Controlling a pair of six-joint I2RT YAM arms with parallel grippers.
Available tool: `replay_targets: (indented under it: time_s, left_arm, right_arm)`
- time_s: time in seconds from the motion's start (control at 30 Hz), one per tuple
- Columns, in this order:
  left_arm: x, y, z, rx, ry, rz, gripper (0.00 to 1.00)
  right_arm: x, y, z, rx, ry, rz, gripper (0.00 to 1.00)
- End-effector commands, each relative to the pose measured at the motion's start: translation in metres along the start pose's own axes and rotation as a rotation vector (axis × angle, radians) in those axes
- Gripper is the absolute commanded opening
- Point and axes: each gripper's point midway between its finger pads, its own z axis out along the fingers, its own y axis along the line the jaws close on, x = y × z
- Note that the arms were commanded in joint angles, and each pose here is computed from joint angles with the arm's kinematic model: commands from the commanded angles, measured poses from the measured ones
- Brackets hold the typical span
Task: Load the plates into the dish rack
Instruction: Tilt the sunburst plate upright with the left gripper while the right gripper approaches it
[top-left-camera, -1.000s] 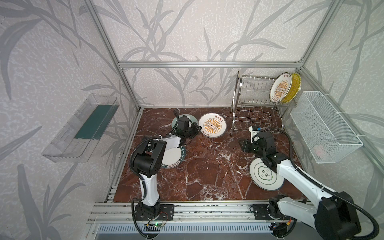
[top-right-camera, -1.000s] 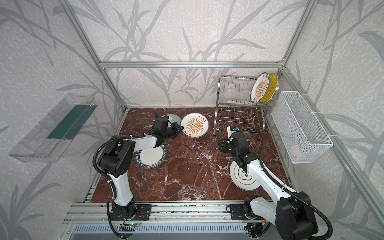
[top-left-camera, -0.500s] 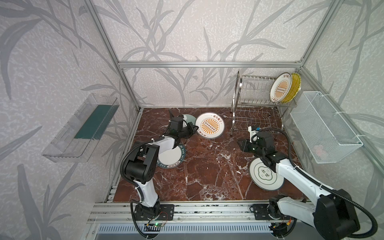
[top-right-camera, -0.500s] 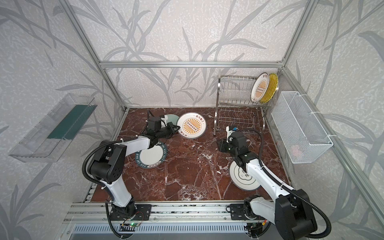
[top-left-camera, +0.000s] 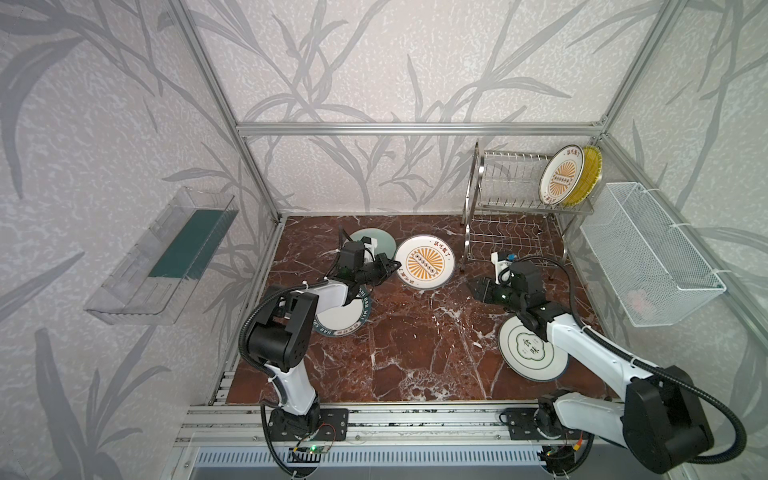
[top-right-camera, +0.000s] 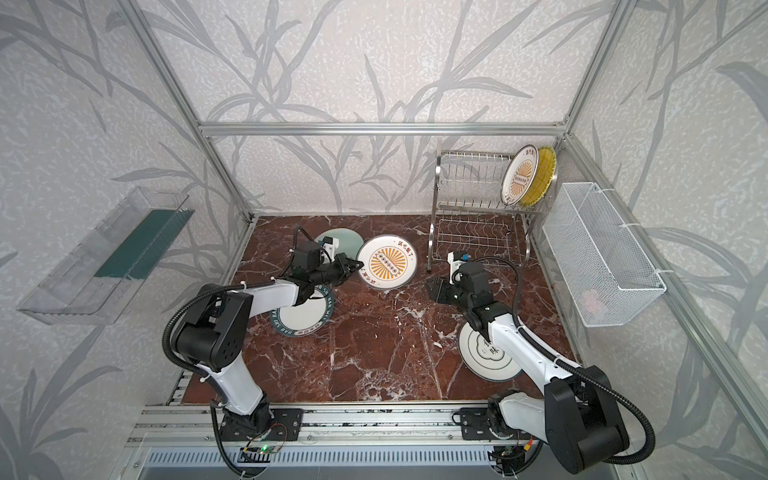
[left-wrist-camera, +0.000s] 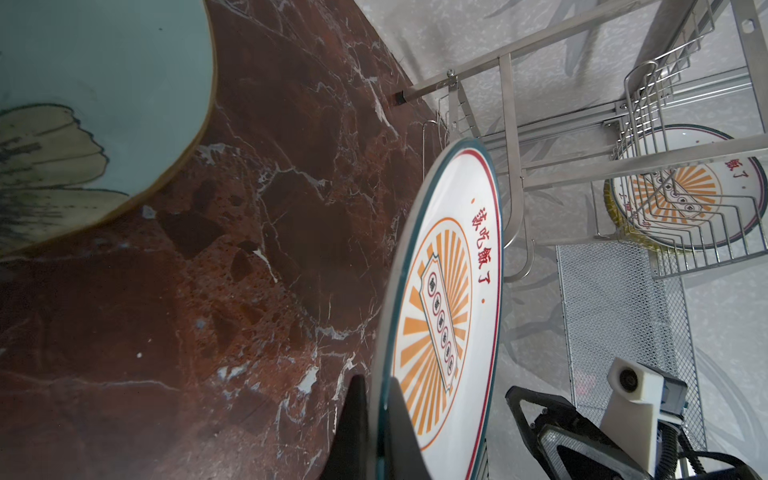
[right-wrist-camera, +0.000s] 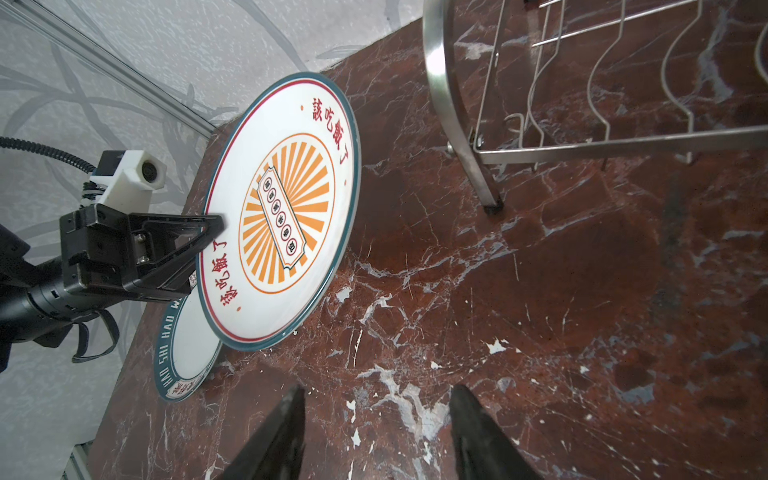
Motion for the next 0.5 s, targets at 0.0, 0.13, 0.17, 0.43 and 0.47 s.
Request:
replay_targets:
  time_s: [0.0,0.13,0.17,0.43,0.47]
  left_arm:
    - [-0.004,-0.051,-0.011,0.164,-0.011,0.110,0.00]
    - [0.007,-0.052,-0.008,0.173,0.019,0.130,0.00]
    - [0.009,-0.053,-0.008,0.175,0.024,0.133,0.00]
    - [0.026,-0.075,-0.004,0.272,0.065,0.204,0.00]
    - [0.027,-0.077,-0.004,0.279,0.067,0.205,0.00]
  right_arm:
    - [-0.013,0.018,0.002,-0.070,-0.028,0.003,0.61]
    - [-0.014,0.020,0.005,-0.087,-0.030,0.015,0.62]
    - [-0.014,0.019,0.005,-0.088,-0.030,0.017,0.62]
    - [-0.014,0.020,0.006,-0.092,-0.032,0.025,0.63]
    - [-0.014,0.020,0.006,-0.094,-0.033,0.028,0.63]
